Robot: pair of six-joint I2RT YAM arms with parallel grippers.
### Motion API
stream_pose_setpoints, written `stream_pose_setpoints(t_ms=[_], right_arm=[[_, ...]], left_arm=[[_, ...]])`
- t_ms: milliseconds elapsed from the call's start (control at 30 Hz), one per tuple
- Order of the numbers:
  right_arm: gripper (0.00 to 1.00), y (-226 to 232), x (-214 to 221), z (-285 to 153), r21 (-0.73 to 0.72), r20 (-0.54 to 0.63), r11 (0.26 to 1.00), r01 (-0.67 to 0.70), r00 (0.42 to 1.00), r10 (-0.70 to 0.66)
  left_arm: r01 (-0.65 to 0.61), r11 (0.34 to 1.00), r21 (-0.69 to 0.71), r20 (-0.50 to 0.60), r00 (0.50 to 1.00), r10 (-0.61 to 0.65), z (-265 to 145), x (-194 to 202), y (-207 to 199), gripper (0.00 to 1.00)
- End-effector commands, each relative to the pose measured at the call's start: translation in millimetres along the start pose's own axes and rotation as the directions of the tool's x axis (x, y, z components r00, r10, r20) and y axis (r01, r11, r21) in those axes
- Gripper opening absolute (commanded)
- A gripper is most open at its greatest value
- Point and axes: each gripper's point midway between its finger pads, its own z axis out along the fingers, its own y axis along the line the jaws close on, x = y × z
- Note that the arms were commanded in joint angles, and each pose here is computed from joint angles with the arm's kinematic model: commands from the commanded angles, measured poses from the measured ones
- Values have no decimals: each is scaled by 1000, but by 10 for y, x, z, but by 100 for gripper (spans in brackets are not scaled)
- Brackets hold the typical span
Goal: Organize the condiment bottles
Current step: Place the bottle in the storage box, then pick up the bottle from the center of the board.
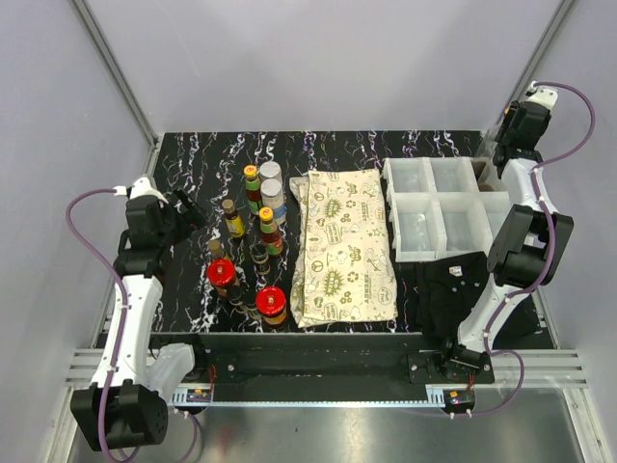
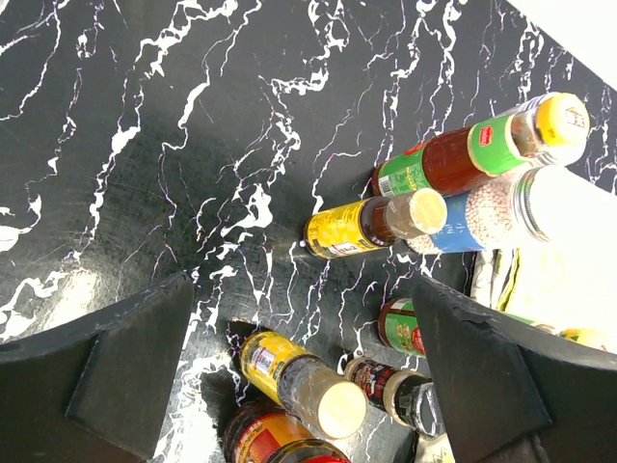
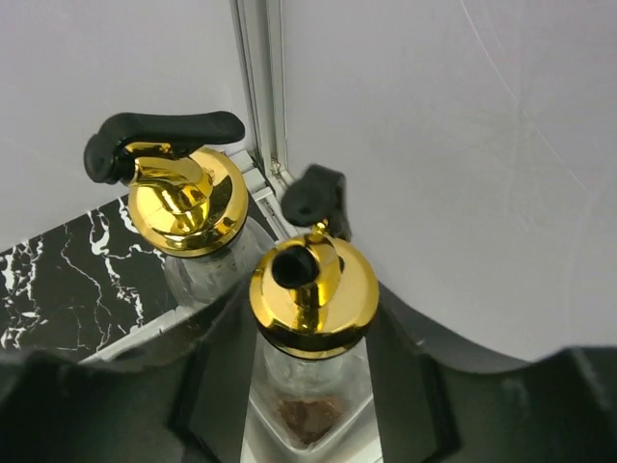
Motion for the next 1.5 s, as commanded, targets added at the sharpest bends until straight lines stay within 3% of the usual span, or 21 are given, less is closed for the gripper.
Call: stream_pose_setpoints(t_ms=[0, 233, 400, 933, 1267, 1467], right_arm=[[63, -1, -352, -48, 1, 116, 999, -44, 992, 43], [88, -31, -250, -86, 10, 100, 998, -56, 993, 54], [100, -20, -456, -275, -17, 133, 993, -115, 984, 116], [100, -51, -1002, -1003, -108, 179, 981, -158, 968, 176], [100, 374, -988, -2068, -395, -23, 883, -255, 963, 268], [100, 595, -952, -2725, -577, -105, 766, -283, 956, 274]], left_arm=[[-7, 1000, 21, 79, 997, 5, -53, -197, -57, 99], [-14, 1000, -28, 95, 995, 16, -72, -229, 31, 99], [-15, 1000, -21, 110, 994, 17, -117, -263, 14, 99], [-3, 1000, 20, 141, 990, 1, -268, -301, -58, 99], [-30, 996, 87, 83, 996, 23, -264, -230, -188, 99], [-42, 990, 132, 44, 998, 36, -243, -110, -234, 99]])
